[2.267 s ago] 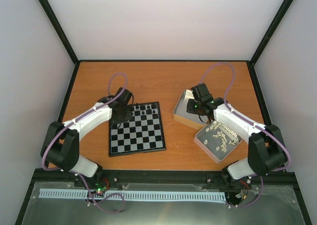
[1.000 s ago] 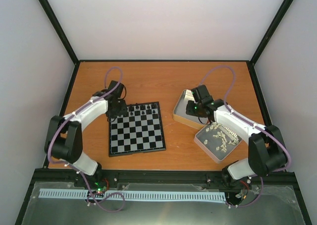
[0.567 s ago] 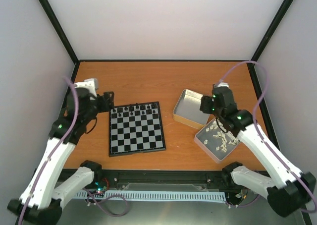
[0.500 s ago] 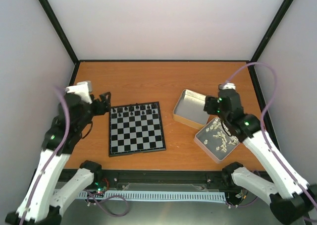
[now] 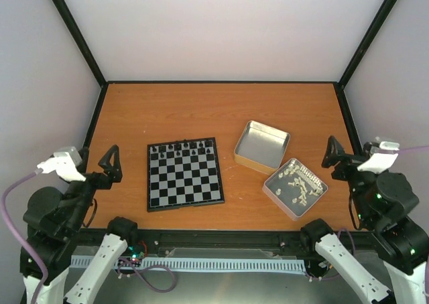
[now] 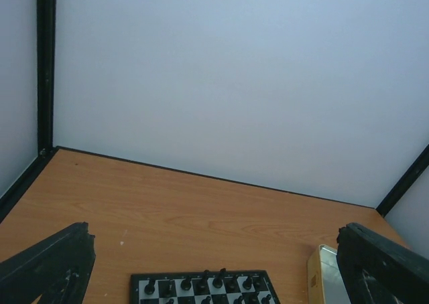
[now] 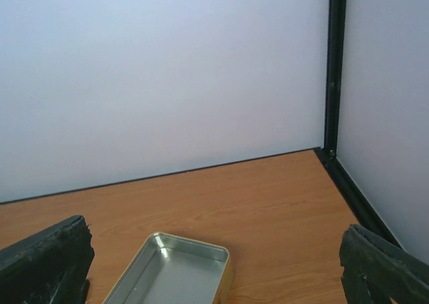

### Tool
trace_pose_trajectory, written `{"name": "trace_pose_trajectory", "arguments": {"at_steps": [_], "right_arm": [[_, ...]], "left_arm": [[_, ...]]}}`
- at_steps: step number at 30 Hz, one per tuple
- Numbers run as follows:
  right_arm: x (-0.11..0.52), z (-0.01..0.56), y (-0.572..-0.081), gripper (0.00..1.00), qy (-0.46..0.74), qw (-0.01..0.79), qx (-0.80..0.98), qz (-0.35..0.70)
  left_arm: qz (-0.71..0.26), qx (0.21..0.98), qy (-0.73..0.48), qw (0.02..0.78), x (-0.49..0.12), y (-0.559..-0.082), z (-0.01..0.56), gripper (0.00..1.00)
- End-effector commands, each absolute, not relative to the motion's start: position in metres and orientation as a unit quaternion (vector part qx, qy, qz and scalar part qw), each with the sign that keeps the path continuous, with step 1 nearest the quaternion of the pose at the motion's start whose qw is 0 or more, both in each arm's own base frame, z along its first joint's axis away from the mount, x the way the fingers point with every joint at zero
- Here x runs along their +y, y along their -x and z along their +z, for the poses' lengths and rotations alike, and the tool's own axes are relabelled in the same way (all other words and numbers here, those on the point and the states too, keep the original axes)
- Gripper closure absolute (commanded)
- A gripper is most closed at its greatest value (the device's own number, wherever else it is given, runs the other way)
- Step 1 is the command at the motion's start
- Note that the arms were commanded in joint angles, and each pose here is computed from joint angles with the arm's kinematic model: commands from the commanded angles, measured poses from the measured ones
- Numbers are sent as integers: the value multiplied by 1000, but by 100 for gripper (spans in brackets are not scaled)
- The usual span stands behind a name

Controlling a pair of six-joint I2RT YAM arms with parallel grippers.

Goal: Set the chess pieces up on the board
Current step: Reset both arms

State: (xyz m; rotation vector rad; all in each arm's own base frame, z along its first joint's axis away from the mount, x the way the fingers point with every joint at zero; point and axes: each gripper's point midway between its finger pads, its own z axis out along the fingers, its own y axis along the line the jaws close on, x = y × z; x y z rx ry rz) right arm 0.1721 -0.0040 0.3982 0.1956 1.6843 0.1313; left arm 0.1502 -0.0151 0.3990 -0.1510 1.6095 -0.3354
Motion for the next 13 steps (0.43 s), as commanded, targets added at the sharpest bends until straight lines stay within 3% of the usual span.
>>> {"name": "trace_pose_trajectory", "arguments": {"at_steps": [1, 13], "right_arm": [[-21, 398, -153, 0, -92, 669, 737, 35], [-24, 398, -144, 0, -98, 683, 722, 49]], "left_arm": [[-119, 711, 89, 688, 6, -124, 402, 0], [-119, 705, 86, 694, 8, -115, 415, 0]]}}
